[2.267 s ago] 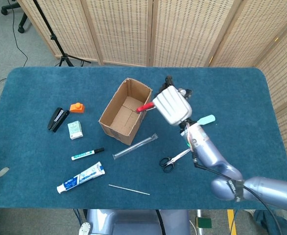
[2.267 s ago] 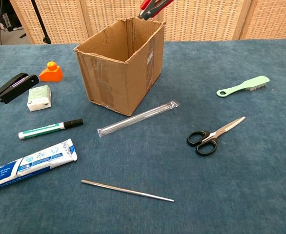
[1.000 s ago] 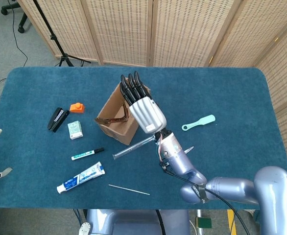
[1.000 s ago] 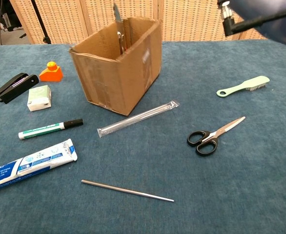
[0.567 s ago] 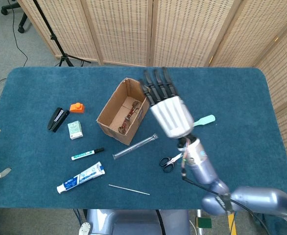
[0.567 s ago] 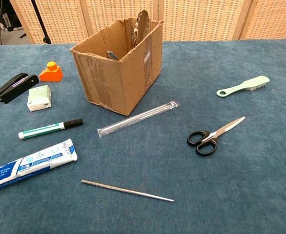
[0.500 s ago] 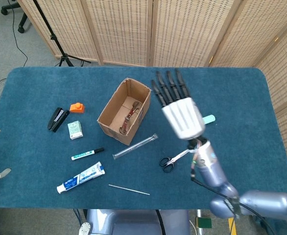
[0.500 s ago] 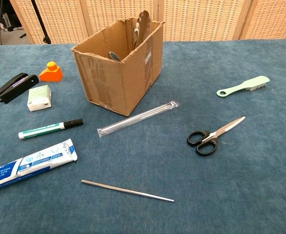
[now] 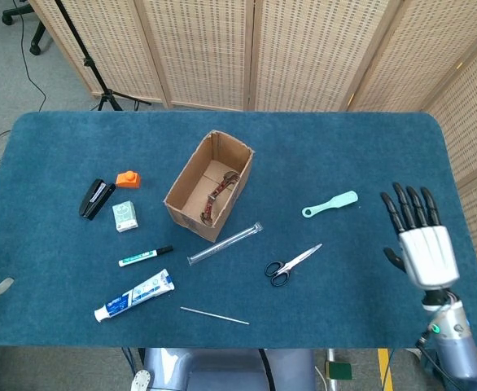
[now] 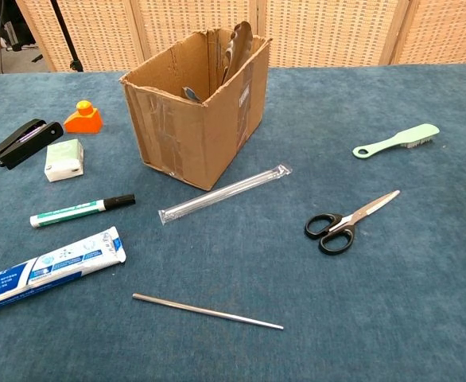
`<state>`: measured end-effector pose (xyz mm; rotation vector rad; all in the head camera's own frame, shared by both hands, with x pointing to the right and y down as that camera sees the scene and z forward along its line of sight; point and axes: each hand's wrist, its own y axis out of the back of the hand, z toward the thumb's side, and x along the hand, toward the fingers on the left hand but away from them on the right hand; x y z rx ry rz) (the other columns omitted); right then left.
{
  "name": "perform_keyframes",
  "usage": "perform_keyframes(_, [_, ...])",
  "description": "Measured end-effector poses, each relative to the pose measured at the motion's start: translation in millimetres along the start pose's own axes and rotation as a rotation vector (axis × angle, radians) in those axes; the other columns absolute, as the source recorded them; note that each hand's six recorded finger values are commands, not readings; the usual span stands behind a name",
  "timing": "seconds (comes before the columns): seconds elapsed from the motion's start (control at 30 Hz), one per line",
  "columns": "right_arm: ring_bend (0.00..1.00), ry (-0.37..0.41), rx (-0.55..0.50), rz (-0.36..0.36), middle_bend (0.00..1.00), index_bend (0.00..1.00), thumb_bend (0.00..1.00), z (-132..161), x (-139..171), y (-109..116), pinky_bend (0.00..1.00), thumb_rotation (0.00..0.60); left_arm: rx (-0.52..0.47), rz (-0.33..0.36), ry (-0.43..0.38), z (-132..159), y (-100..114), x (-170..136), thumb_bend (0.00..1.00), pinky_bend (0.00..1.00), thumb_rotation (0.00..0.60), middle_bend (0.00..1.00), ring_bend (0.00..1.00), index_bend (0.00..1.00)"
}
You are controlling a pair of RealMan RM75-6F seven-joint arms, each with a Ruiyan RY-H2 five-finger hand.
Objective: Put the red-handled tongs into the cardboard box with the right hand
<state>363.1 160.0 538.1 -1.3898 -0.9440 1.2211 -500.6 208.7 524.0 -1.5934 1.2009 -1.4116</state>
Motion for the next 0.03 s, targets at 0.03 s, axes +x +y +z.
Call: perform_keyframes(0.03, [0.00,-0.012,-0.020,0.015,0.00,0.00,0.00,-6.3,7.8,-2.8,0.00,0.600,0.003,0.006,-0.002,0.3,-0.8,-0.8,0.00,0.05,0.600,0.00,0.00,0.00])
